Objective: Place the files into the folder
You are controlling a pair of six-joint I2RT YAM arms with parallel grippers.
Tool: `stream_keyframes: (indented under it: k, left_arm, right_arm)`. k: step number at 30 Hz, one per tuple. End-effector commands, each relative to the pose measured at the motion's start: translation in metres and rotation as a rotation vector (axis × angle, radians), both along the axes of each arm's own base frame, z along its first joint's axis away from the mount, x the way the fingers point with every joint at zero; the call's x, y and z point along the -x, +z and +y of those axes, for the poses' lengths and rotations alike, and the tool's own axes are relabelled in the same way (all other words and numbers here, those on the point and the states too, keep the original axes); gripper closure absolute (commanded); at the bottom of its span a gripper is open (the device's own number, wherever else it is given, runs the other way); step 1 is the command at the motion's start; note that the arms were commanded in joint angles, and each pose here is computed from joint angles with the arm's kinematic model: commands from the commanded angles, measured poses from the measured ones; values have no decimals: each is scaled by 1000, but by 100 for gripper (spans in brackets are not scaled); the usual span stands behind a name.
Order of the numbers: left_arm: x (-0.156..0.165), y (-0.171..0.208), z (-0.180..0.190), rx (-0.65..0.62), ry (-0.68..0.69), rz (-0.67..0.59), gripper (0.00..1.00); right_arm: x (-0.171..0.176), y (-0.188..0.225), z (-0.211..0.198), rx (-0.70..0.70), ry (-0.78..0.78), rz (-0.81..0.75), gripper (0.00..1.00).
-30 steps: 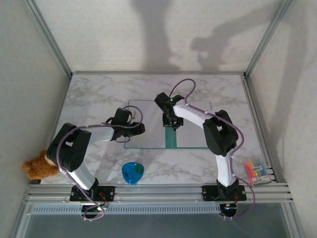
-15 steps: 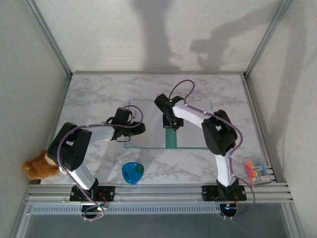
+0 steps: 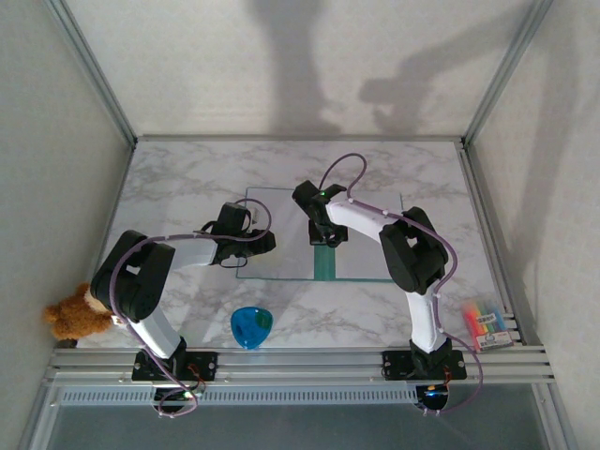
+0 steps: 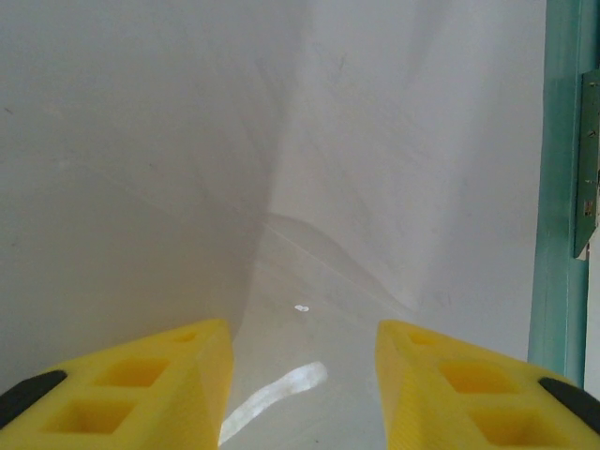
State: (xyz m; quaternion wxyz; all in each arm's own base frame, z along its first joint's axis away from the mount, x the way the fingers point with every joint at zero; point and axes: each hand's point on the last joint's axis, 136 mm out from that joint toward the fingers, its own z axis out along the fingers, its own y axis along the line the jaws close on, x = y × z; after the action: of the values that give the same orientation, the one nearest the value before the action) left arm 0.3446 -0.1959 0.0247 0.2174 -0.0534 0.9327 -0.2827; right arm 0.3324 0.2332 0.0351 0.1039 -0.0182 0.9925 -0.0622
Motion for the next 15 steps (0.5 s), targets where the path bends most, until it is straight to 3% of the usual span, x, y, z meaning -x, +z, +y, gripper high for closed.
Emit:
stream_keyframes:
  k: [1,15]
  left_arm:
    - [36,-47,17,-102,2,173,54]
    - [38,-49,18,-103,6,180,54]
  right_arm:
    - [18,-32,-27,134,7,85,100]
    - [27,-47,-33,132,13,107,100]
